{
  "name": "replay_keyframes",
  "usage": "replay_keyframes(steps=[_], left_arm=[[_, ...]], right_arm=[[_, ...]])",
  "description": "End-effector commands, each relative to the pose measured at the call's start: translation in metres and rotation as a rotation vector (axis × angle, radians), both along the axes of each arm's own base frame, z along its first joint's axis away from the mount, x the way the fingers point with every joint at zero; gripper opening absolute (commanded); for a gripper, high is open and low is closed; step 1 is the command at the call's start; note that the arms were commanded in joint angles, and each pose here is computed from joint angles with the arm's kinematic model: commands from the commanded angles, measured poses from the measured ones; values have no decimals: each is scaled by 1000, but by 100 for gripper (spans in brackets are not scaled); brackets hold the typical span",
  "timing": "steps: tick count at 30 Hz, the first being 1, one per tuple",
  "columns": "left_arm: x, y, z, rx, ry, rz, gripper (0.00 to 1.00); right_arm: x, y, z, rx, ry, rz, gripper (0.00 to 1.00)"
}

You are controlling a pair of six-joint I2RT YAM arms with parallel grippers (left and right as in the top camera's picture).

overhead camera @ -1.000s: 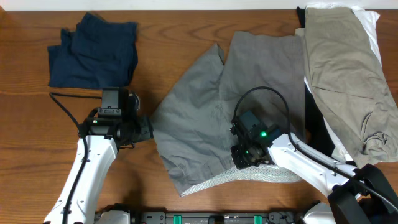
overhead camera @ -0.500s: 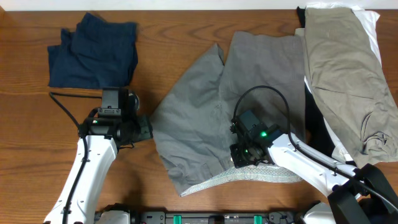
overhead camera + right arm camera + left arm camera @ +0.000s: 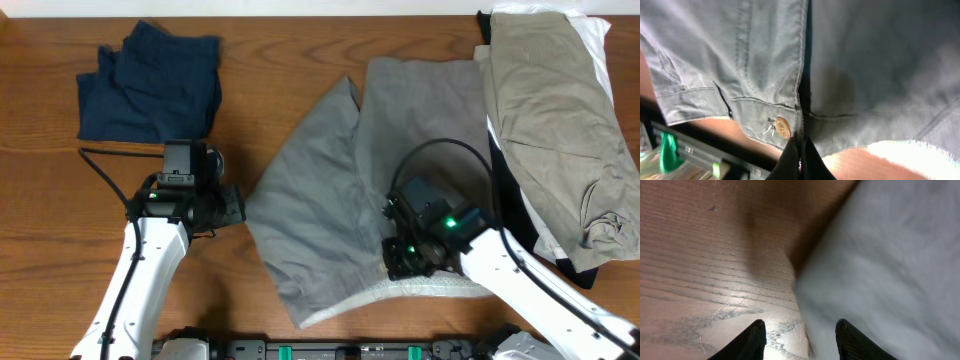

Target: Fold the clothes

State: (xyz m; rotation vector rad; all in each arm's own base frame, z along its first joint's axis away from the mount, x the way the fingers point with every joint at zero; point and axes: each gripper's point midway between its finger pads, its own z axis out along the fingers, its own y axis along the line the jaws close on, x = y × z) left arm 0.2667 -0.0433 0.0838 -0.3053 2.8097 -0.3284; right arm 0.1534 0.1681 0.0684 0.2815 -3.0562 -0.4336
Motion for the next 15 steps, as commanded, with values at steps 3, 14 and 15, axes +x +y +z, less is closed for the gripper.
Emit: replay_keyframes(steps=[3, 14, 15], left_arm=[[3, 1, 0, 13, -15, -14, 47], [3, 1, 0, 14, -16, -14, 47], [3, 1, 0, 15, -16, -14, 47]], right_arm=[[-36, -14, -8, -79, 138, -48, 1], [-59, -34, -32, -176, 207, -143, 63], [-55, -31, -32, -164, 193, -148, 64]])
